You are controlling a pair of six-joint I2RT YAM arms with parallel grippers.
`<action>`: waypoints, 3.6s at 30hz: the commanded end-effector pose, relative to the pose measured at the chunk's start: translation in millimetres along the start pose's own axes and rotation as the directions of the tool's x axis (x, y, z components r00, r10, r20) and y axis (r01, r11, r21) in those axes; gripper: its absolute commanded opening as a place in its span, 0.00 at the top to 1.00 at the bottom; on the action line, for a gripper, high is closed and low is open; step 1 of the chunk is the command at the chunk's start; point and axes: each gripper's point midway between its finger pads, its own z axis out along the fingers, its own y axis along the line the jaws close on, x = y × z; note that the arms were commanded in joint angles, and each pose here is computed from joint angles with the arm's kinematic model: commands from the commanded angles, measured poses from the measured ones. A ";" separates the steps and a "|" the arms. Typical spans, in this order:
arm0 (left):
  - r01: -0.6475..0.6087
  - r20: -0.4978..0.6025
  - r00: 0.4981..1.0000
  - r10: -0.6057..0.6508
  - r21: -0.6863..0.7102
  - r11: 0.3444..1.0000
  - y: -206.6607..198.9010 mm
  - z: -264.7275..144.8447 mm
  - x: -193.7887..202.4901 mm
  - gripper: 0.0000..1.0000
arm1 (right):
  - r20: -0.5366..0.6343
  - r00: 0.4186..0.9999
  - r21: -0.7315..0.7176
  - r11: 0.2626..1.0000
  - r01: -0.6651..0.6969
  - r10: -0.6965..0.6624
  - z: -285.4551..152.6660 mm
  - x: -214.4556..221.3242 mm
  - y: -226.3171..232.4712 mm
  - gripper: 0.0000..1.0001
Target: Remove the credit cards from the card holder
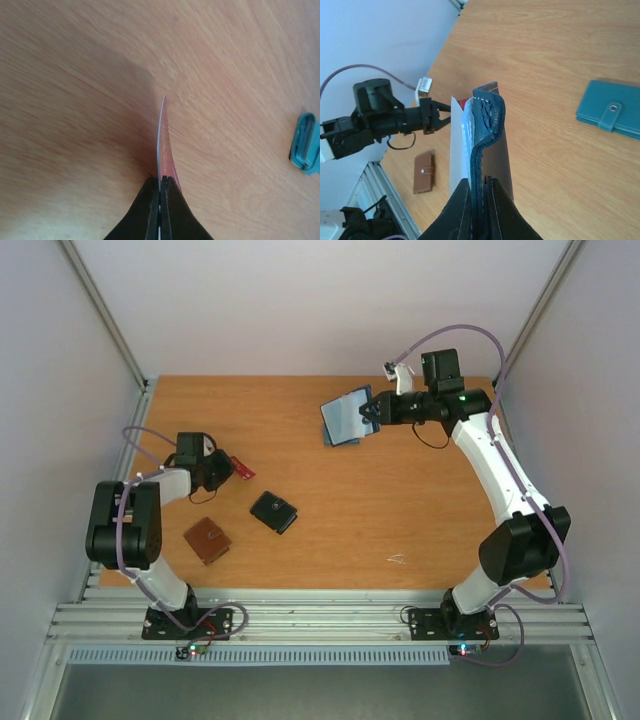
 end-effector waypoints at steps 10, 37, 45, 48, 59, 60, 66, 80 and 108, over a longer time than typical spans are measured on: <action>0.104 0.129 0.989 -0.076 -0.227 0.968 54.0 -22.6 -11.6 0.29 | 0.018 0.993 -0.131 0.984 0.119 -0.118 5.6 -4.9 71.7 0.99; -0.634 0.477 0.711 0.516 0.753 0.177 -229.2 -252.6 94.4 0.04 | 0.130 0.930 -0.535 0.766 0.357 -0.343 -30.8 16.5 214.6 0.99; -0.655 0.513 0.669 0.538 0.749 0.100 -233.1 -263.0 106.6 0.81 | 0.080 0.945 -0.457 0.831 0.316 -0.316 -9.2 21.2 191.4 0.92; -0.650 0.497 0.679 0.540 0.750 0.127 -232.0 -259.6 105.1 1.00 | 0.037 0.963 -0.246 0.931 0.268 -0.267 12.7 14.9 150.2 0.64; -0.817 0.509 0.539 0.671 0.512 0.267 -209.4 -214.2 104.1 1.00 | -0.064 0.881 -0.078 0.883 0.463 -0.468 49.4 45.1 152.7 0.02; -0.824 0.514 0.532 0.673 0.496 0.272 -209.0 -213.3 101.7 1.00 | -0.066 0.878 -0.060 0.880 0.471 -0.474 53.5 44.8 152.1 0.02; -0.821 0.532 0.523 0.666 0.525 0.225 -216.6 -222.3 107.9 1.00 | -0.154 0.886 0.068 0.890 0.451 -0.437 82.2 49.8 128.7 0.06; -0.730 0.544 0.576 0.610 0.678 0.085 -233.1 -261.0 126.5 0.74 | -0.089 0.936 -0.046 0.940 0.338 -0.341 63.6 43.9 126.4 0.99; -0.833 0.599 0.514 0.614 0.519 0.191 -211.1 -248.6 80.9 0.57 | -0.011 0.931 -0.357 0.871 0.338 -0.365 24.1 43.9 166.6 0.99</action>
